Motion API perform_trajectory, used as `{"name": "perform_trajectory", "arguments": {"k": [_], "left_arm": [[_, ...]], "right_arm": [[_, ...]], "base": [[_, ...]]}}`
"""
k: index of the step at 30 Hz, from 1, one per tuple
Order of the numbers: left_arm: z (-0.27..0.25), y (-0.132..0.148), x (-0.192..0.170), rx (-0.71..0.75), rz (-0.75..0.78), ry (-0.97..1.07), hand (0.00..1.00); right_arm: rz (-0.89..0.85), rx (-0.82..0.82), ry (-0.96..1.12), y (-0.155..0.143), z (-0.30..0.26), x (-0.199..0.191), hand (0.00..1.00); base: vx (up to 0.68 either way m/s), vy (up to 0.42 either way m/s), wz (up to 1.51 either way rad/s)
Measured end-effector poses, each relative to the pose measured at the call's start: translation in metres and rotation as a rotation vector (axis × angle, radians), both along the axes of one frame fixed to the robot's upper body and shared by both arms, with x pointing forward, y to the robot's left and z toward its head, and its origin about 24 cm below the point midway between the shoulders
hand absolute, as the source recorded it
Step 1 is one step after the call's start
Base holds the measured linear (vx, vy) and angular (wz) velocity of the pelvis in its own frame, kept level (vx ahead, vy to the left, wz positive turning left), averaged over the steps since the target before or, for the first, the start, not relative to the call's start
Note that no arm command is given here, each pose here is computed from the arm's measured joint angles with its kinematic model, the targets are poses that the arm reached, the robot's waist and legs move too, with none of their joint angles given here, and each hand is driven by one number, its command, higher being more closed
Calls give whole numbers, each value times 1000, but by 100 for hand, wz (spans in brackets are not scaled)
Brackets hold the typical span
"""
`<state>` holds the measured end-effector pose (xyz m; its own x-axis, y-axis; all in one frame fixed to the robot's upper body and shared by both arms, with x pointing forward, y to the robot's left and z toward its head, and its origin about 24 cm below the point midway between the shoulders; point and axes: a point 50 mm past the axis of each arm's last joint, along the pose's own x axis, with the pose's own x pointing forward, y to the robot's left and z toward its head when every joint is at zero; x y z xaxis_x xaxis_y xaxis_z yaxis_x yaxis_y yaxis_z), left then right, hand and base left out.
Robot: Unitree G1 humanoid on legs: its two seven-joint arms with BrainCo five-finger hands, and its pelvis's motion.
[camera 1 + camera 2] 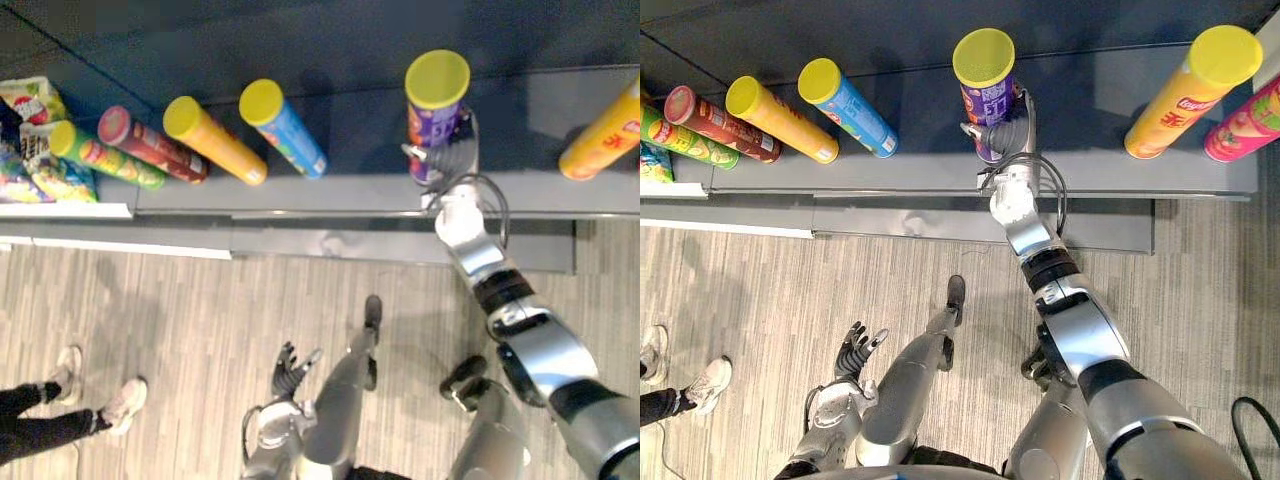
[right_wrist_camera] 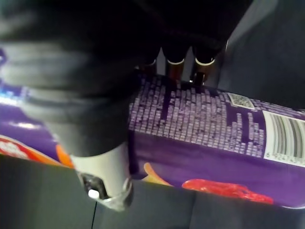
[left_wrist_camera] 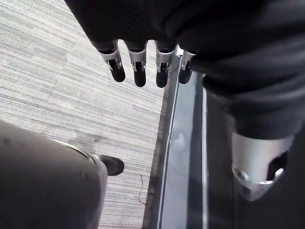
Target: Put the gum and the chips on the shelf.
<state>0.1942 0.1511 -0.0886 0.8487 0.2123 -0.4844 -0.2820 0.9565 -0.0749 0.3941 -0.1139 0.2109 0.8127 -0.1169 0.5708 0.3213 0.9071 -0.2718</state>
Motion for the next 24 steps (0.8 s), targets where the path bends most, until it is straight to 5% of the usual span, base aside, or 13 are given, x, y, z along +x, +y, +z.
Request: {"name": "perform_trajectory", "arguments": {"k": [24], "left_arm": [[2, -11, 8, 15, -53, -23, 0]], "right_arm": [[-68, -58, -97, -8, 10, -1, 100]], "base": [[9, -74, 1]]}}
